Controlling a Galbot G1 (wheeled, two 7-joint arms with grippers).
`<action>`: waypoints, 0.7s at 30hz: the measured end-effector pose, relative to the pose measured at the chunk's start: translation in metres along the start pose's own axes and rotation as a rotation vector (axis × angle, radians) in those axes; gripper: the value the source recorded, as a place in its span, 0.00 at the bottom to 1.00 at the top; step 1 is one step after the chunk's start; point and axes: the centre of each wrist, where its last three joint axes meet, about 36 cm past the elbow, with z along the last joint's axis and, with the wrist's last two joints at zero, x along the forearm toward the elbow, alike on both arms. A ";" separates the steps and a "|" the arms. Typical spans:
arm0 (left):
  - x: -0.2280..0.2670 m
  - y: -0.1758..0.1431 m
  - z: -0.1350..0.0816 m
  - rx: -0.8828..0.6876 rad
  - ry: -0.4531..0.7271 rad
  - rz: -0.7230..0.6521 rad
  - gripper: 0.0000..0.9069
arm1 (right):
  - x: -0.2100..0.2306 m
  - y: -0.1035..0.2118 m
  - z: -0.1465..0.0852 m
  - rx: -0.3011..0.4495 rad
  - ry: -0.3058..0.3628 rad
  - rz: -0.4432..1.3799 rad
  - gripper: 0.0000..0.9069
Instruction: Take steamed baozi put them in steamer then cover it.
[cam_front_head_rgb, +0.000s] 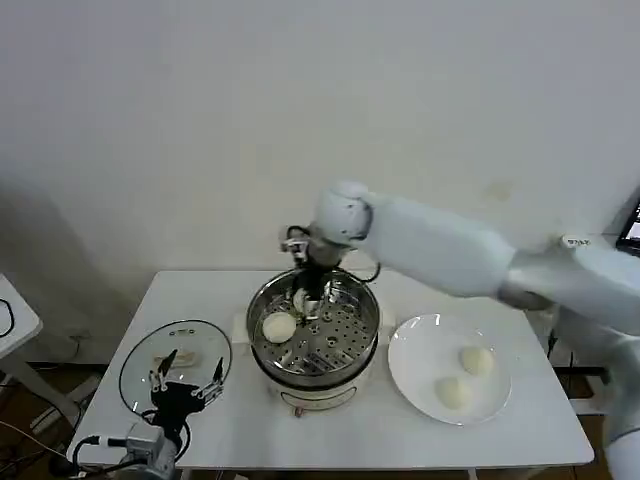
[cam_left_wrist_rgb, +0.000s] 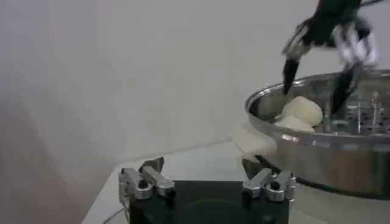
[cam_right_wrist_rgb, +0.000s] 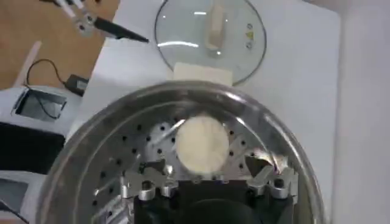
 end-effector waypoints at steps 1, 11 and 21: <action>0.000 0.000 0.000 -0.003 0.001 0.002 1.00 | 0.008 0.005 0.010 -0.004 0.002 0.004 1.00; 0.007 0.002 0.005 -0.030 0.019 0.003 1.00 | 0.065 0.066 0.117 -0.051 0.032 0.035 1.00; 0.013 -0.003 0.008 -0.032 0.033 0.011 1.00 | 0.056 0.115 0.183 -0.093 0.087 0.004 1.00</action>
